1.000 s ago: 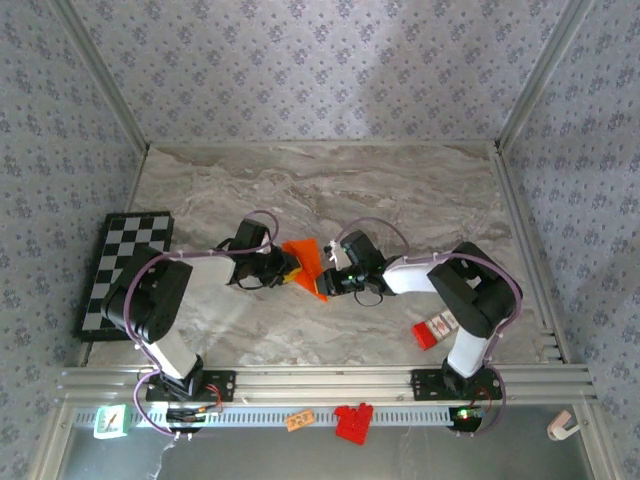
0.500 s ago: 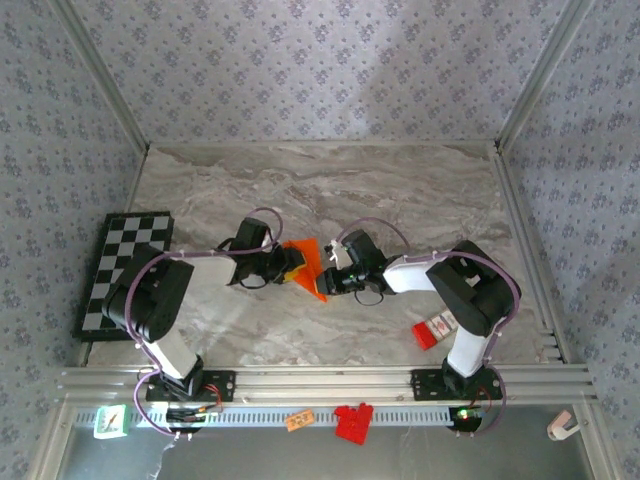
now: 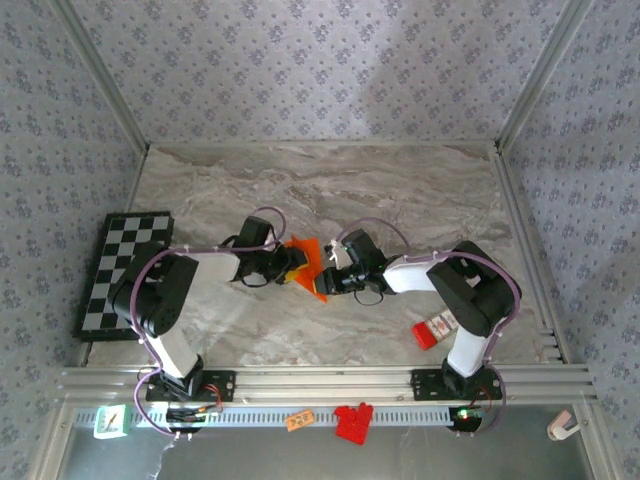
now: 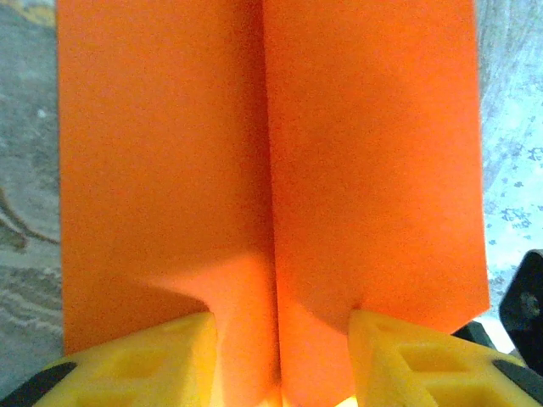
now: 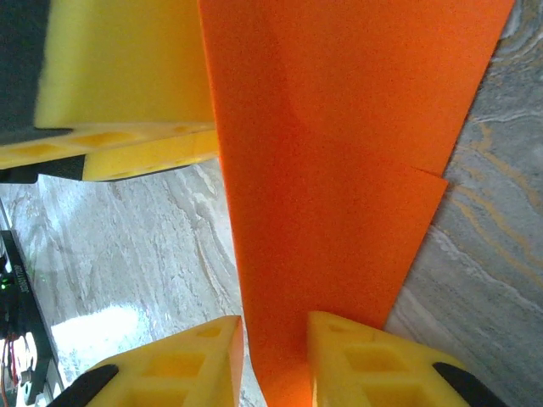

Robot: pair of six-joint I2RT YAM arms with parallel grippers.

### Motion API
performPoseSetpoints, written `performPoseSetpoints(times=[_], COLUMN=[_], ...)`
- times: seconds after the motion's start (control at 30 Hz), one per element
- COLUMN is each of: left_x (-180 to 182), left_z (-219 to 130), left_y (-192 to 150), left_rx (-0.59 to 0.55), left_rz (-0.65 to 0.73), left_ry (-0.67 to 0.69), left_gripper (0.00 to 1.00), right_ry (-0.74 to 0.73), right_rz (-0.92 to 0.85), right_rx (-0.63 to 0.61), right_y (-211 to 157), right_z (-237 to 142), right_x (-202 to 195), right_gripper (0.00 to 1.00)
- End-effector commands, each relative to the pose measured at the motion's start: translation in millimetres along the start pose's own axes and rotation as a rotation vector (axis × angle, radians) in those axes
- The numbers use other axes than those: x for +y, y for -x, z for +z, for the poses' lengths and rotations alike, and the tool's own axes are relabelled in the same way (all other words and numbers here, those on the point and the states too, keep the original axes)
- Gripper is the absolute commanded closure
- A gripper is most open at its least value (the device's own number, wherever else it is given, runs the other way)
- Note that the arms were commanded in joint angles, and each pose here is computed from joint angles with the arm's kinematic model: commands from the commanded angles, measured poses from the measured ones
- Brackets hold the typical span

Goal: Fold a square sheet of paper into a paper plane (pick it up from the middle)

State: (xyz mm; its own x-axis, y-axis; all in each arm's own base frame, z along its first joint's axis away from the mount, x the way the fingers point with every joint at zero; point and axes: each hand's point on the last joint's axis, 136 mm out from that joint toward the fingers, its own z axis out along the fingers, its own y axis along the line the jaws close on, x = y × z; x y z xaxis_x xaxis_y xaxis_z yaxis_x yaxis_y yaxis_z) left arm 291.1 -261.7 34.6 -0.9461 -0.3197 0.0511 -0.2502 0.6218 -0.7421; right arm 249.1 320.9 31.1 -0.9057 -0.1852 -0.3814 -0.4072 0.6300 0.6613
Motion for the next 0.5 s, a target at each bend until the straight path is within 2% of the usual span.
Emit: performPoseSetpoints(times=[0.0, 0.47], left_x=[42, 71], left_z=[5, 3], left_y=[-14, -20], left_rx=[0.043, 0.047], left_rz=[-0.051, -0.121], left_ry=[0.185, 0.370], left_gripper=[0.54, 0.52], right_ry=[-0.059, -0.207], right_rz=[0.026, -0.025], right_rx=[0.009, -0.043], right_y=[-2, 2], right_z=[-5, -20], right_x=[-7, 3], right_gripper=[0.71, 0.64])
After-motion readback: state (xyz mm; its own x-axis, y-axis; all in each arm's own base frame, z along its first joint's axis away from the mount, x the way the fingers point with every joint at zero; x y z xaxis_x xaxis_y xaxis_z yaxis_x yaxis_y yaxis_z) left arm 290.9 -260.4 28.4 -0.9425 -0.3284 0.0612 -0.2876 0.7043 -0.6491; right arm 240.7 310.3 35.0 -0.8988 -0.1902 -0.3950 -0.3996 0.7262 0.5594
